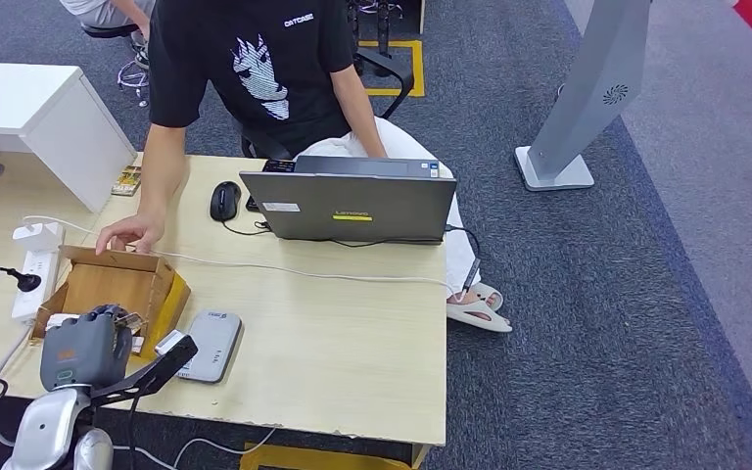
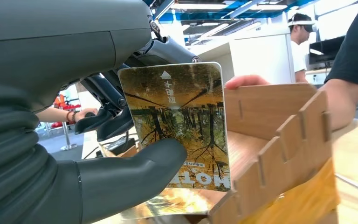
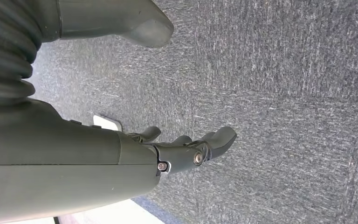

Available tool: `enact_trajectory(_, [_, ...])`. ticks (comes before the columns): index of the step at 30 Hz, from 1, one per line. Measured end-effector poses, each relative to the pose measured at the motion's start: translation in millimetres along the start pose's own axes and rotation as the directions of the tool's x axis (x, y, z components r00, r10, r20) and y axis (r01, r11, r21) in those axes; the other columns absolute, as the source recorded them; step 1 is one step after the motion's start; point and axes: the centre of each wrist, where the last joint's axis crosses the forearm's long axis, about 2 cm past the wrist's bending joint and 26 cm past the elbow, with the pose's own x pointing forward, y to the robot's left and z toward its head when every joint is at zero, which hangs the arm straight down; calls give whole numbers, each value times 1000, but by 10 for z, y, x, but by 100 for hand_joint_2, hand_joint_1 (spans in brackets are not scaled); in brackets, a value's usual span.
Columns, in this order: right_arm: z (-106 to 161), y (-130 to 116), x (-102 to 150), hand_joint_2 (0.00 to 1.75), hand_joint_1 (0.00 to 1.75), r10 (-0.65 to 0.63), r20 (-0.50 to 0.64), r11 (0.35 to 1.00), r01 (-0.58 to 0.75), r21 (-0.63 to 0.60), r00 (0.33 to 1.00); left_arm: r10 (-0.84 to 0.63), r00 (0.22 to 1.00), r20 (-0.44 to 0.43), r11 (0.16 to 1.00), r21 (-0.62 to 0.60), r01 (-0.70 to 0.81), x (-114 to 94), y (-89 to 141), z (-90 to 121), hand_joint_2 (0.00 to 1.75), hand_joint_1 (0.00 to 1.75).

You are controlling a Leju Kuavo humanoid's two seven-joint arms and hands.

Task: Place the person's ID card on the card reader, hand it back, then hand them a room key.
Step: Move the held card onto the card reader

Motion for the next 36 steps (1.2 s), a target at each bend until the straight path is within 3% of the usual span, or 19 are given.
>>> enact_trajectory(13, [-6, -11, 46, 175, 0, 21, 14, 1000, -21, -5, 1000, 29, 987, 158, 999, 27, -34, 374, 43, -112, 175, 175])
enact_trajectory(23, [-7, -11, 48, 175, 0, 22, 13, 1000, -22, -4, 1000, 13, 976, 217, 1000, 8, -15, 463, 16, -118, 175, 175])
enact_trajectory(36, [-8, -8, 50, 175, 0, 23, 17, 1000, -23, 3, 1000, -16, 966, 257, 993, -112, 46, 492, -141, -87, 175, 175])
